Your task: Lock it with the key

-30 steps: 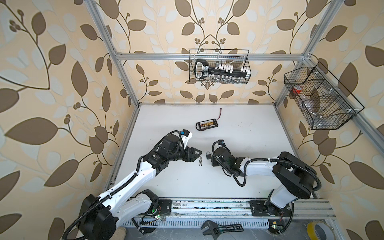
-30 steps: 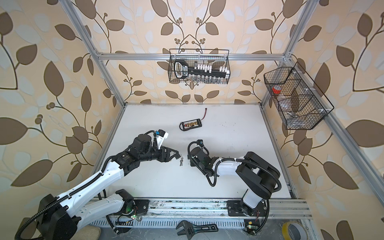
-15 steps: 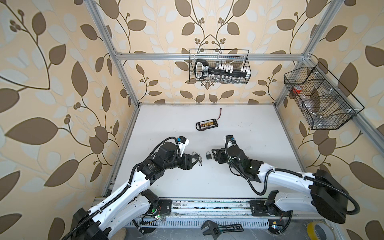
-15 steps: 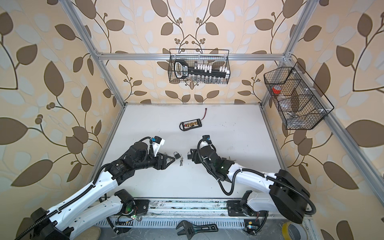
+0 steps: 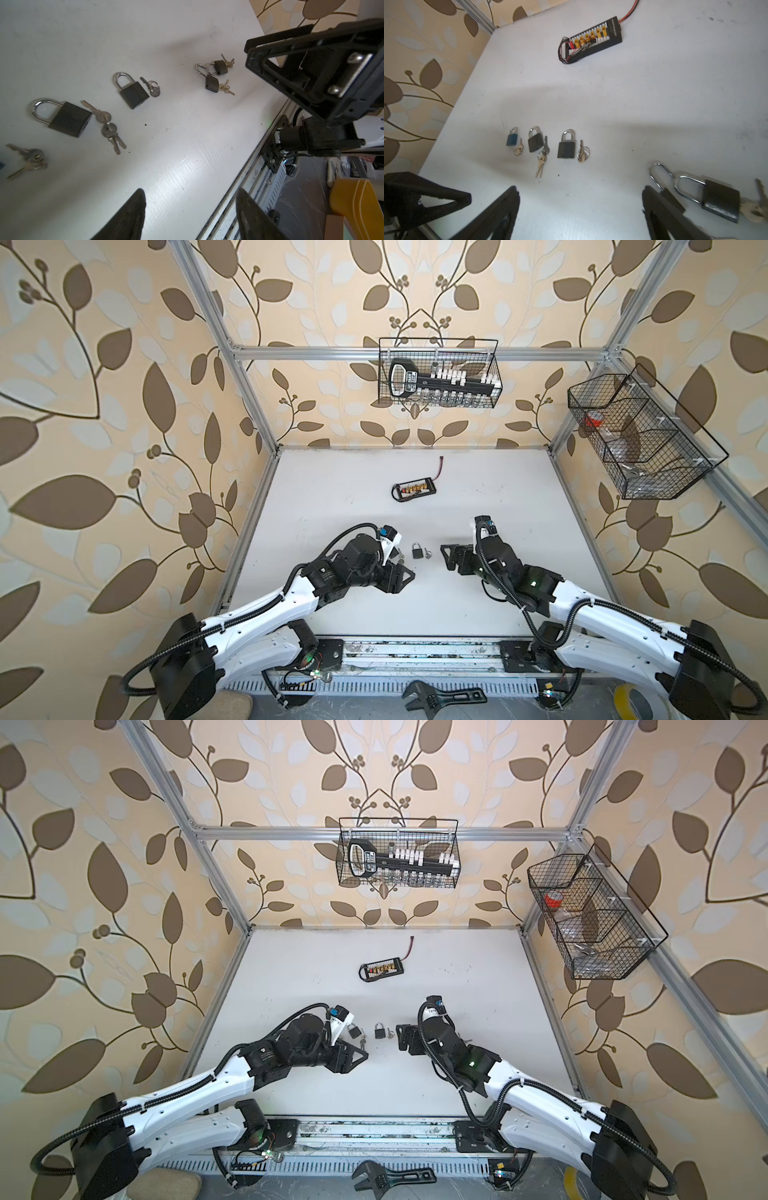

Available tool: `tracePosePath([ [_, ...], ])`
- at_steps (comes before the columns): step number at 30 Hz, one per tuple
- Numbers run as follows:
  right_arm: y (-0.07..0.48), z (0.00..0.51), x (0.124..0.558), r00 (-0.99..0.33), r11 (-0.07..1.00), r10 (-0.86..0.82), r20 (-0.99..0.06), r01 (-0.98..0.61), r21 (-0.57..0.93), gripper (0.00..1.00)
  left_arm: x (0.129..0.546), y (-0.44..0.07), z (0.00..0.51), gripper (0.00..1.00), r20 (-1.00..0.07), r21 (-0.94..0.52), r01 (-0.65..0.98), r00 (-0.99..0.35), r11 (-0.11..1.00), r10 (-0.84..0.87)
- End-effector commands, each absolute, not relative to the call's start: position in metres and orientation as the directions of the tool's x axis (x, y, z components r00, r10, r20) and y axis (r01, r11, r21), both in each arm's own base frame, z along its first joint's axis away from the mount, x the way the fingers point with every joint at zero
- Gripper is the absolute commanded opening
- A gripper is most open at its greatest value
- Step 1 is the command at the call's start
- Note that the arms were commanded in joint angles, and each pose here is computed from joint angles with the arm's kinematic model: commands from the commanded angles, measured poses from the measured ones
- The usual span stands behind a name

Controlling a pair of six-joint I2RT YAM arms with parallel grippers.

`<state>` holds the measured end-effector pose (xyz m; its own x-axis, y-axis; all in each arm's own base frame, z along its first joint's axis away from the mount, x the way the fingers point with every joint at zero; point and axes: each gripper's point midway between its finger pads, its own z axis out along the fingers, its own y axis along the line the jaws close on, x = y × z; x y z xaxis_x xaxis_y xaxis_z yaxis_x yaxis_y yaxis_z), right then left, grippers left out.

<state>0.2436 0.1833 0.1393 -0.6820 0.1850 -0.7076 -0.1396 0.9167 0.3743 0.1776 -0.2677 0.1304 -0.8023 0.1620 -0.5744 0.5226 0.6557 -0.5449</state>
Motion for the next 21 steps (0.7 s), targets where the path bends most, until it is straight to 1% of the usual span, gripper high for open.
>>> tracePosePath([
  [1, 0.164, 0.108, 0.220, -0.788, 0.935, 0.134, -0.601, -0.101, 0.340, 0.85, 0.189, -0.297, 0.152, 0.68, -0.633, -0.563, 0.564, -0.764, 0.604, 0.124],
  [3, 0.154, 0.100, 0.216, -0.817, 0.937, 0.141, -0.559, -0.073, 0.343, 0.83, 0.188, -0.310, 0.150, 0.68, -0.627, -0.565, 0.577, -0.765, 0.590, 0.149],
  [7, 0.139, 0.088, 0.214, -0.845, 0.935, 0.163, -0.510, -0.033, 0.354, 0.82, 0.188, -0.330, 0.155, 0.67, -0.633, -0.568, 0.603, -0.755, 0.560, 0.171],
  [13, 0.133, 0.071, 0.224, -0.897, 0.927, 0.128, -0.423, -0.043, 0.372, 0.80, 0.184, -0.342, 0.162, 0.67, -0.648, -0.569, 0.624, -0.742, 0.536, 0.175],
  [18, 0.142, 0.069, 0.239, -0.904, 0.930, 0.083, -0.419, -0.080, 0.358, 0.77, 0.172, -0.349, 0.158, 0.67, -0.639, -0.571, 0.635, -0.742, 0.520, 0.204],
  [21, 0.139, 0.066, 0.249, -0.903, 0.946, 0.067, -0.424, -0.078, 0.315, 0.75, 0.167, -0.351, 0.157, 0.67, -0.635, -0.571, 0.638, -0.742, 0.517, 0.215],
])
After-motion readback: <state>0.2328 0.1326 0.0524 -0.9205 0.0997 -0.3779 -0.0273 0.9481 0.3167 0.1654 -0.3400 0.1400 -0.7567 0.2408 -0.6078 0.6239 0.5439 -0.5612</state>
